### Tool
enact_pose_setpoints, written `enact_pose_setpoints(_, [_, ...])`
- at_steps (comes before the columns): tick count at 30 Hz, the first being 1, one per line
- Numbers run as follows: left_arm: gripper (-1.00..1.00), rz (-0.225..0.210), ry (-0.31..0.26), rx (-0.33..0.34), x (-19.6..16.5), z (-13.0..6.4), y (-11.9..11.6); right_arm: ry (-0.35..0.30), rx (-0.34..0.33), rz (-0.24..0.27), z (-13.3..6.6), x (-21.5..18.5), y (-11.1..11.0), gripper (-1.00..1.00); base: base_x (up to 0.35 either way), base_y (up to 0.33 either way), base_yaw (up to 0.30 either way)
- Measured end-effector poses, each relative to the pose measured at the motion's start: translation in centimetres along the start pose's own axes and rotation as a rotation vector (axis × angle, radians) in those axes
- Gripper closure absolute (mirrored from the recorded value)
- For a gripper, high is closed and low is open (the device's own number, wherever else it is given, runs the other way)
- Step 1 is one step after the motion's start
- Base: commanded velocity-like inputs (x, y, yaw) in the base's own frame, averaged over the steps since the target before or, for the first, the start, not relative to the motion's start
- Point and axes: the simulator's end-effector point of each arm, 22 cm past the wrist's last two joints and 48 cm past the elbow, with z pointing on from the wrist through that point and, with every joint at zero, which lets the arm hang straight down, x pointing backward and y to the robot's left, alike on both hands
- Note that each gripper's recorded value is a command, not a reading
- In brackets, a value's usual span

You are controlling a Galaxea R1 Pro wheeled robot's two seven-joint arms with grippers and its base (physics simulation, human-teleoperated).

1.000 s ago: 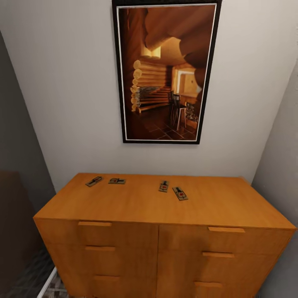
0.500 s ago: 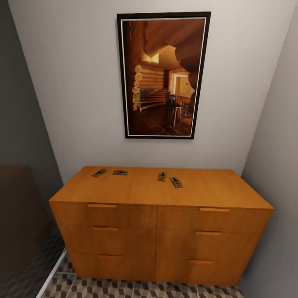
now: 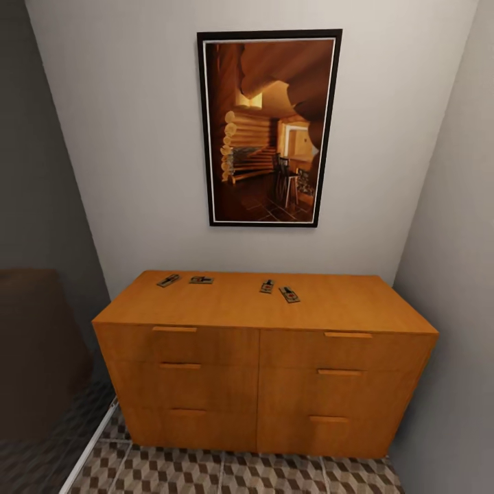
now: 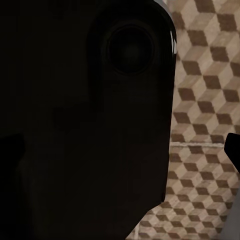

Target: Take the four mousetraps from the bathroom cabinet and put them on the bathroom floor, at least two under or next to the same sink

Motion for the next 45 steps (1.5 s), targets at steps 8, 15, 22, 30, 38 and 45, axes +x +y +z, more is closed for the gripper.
enact_pose_setpoints(8, [-1.00,-0.003,-0.002,-0.001,-0.1,0.0,0.0,-0.001,0.001,-0.002,0.0,0.0,-0.1,-1.00,-0.010,0.000,0.000])
enact_pose_setpoints(15, [-1.00,-0.001,-0.175,-0.004,-6.6,-0.5,0.4,-0.064,0.011,-0.011,-0.1,-2.9,-0.9,-1.00,-0.002,0.000,0.000])
enact_pose_setpoints(22, [-1.00,0.005,-0.327,-0.013,-15.1,-2.4,1.3,-0.205,0.016,-0.012,-1.2,-11.1,-1.3,-1.00,0.000,0.000,0.000])
enact_pose_setpoints(30, [-1.00,0.032,-0.464,-0.056,-26.9,-8.5,4.8,-0.287,0.029,-0.010,-6.2,-22.3,-2.0,-1.00,0.000,0.000,0.000])
enact_pose_setpoints(38, [-1.00,0.051,-0.601,-0.056,-34.7,-15.8,4.6,-0.422,0.063,-0.012,-12.2,-29.9,-4.2,-1.00,0.000,0.000,0.000])
enact_pose_setpoints(45, [-1.00,0.065,-0.700,-0.045,-39.0,-22.3,3.5,-0.508,0.080,-0.015,-17.1,-34.1,-5.0,-1.00,0.000,0.000,0.000])
